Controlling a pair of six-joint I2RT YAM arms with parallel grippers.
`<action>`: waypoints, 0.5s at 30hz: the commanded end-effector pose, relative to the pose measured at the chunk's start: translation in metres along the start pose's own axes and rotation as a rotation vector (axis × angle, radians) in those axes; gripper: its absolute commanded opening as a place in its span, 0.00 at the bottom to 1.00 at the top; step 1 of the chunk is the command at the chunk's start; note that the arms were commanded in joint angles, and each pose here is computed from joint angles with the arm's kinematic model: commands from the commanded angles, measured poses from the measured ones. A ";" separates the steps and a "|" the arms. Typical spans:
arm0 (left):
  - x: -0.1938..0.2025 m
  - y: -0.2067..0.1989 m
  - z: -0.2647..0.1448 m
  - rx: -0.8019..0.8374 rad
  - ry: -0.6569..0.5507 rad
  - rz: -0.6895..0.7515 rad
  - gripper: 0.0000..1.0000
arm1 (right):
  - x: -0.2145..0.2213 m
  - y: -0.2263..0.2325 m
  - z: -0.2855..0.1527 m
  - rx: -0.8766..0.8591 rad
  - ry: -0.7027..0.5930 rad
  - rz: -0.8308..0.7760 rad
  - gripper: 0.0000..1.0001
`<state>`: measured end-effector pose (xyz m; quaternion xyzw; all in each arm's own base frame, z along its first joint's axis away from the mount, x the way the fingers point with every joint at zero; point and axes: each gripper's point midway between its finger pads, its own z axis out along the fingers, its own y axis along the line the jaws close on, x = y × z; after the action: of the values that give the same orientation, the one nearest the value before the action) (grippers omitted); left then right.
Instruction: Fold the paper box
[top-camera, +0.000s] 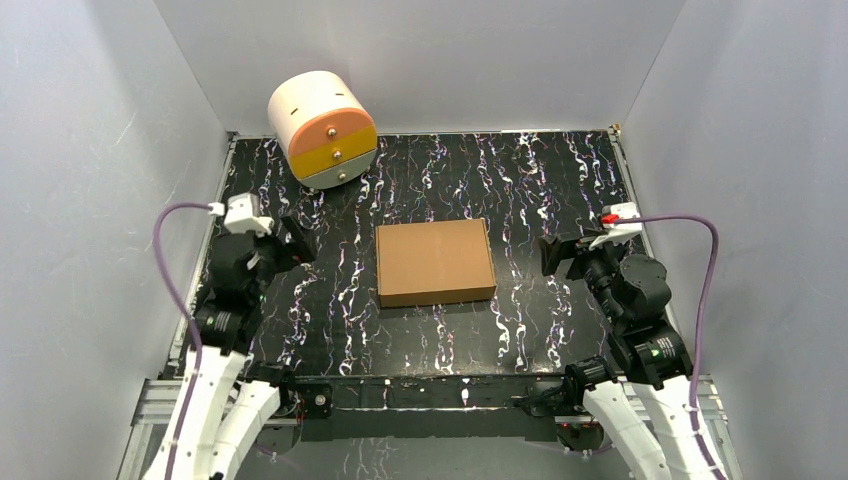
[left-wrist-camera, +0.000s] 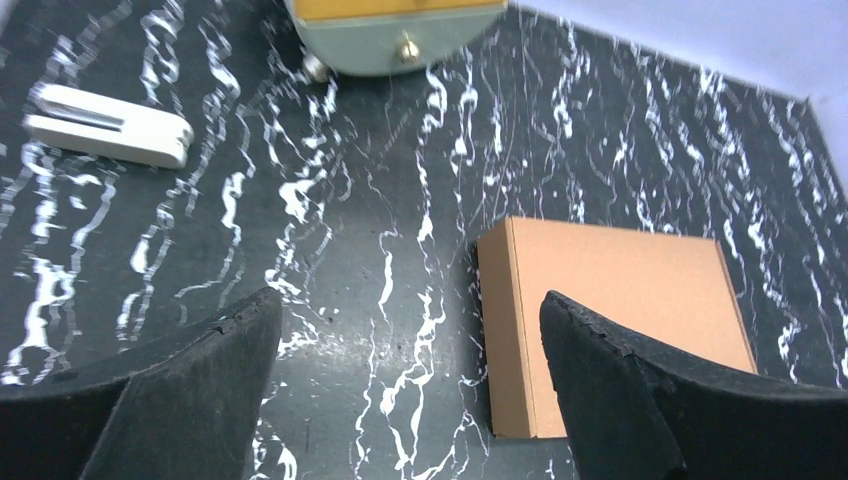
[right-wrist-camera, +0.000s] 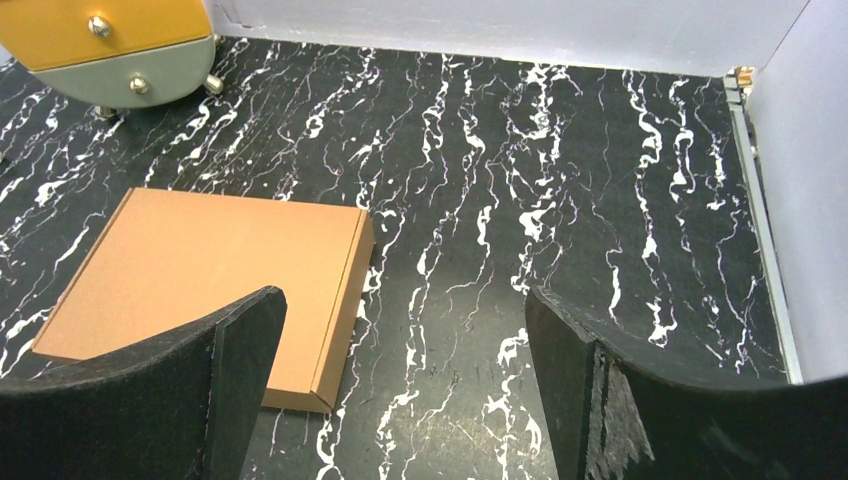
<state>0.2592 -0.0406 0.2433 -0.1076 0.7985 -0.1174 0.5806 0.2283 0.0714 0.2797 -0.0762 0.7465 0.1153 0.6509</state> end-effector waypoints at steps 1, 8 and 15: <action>-0.057 0.005 -0.060 -0.025 -0.227 0.010 0.97 | -0.044 0.001 -0.010 -0.002 -0.124 -0.015 0.99; -0.099 -0.003 -0.113 0.026 -0.413 0.049 0.96 | -0.052 0.003 -0.017 -0.011 -0.143 -0.016 0.99; -0.100 0.000 -0.118 0.023 -0.444 0.035 0.96 | -0.060 0.004 -0.024 -0.016 -0.166 -0.013 0.99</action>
<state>0.1779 -0.0072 0.3735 -0.1052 0.6503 -0.1010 0.7455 0.2204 0.0685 0.3099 -0.0754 0.7204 0.1191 0.6791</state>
